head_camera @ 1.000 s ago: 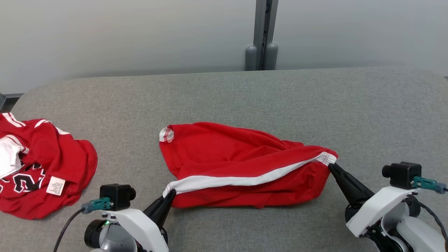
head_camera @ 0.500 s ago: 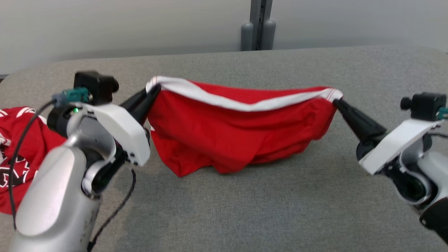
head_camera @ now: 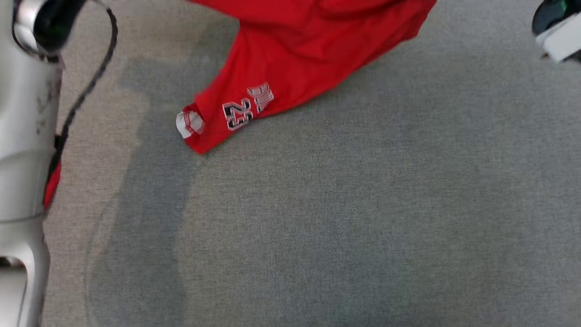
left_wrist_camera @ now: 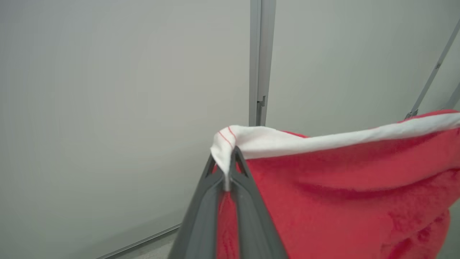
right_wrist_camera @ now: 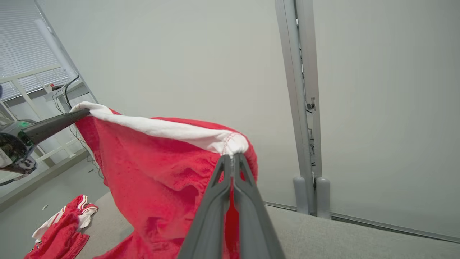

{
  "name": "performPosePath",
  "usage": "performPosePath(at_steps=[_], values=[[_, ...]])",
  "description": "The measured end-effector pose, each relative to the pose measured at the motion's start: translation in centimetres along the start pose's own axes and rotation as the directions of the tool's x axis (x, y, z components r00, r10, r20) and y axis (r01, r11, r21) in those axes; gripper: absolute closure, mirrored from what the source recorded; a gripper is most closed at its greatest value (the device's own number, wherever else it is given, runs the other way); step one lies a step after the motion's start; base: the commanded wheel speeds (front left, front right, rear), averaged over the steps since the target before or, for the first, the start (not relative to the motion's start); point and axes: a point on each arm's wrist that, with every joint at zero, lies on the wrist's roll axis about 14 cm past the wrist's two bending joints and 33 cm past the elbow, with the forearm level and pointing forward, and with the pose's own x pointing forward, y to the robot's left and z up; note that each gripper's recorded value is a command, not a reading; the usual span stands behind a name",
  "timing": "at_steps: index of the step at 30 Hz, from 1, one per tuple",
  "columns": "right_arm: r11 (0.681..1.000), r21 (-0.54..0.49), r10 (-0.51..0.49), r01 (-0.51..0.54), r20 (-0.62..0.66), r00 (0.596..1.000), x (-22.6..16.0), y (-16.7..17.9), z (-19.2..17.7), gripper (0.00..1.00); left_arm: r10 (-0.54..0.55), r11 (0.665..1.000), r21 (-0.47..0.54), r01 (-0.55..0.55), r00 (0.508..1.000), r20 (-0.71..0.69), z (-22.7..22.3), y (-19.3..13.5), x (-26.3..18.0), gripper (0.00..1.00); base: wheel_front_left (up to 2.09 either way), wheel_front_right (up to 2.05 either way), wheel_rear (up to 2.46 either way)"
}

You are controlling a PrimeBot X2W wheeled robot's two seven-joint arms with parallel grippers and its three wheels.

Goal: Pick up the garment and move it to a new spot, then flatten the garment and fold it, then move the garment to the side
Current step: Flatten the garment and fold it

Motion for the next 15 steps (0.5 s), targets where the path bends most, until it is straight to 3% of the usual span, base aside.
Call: performPosePath(at_steps=[7,15], values=[[0.999,-0.045,0.008,0.0,0.169,0.986,4.7,-2.9,4.7,1.0,0.035,0.999,0.028,-0.037,0.995,0.092,2.3,2.4,5.9,1.0,0.0,0.0,0.0],[0.999,-0.044,0.02,-0.007,0.284,0.958,6.7,-3.3,8.0,1.0,0.077,0.997,-0.047,-0.067,0.97,0.232,5.9,3.7,8.4,1.0,0.0,0.0,0.0]])
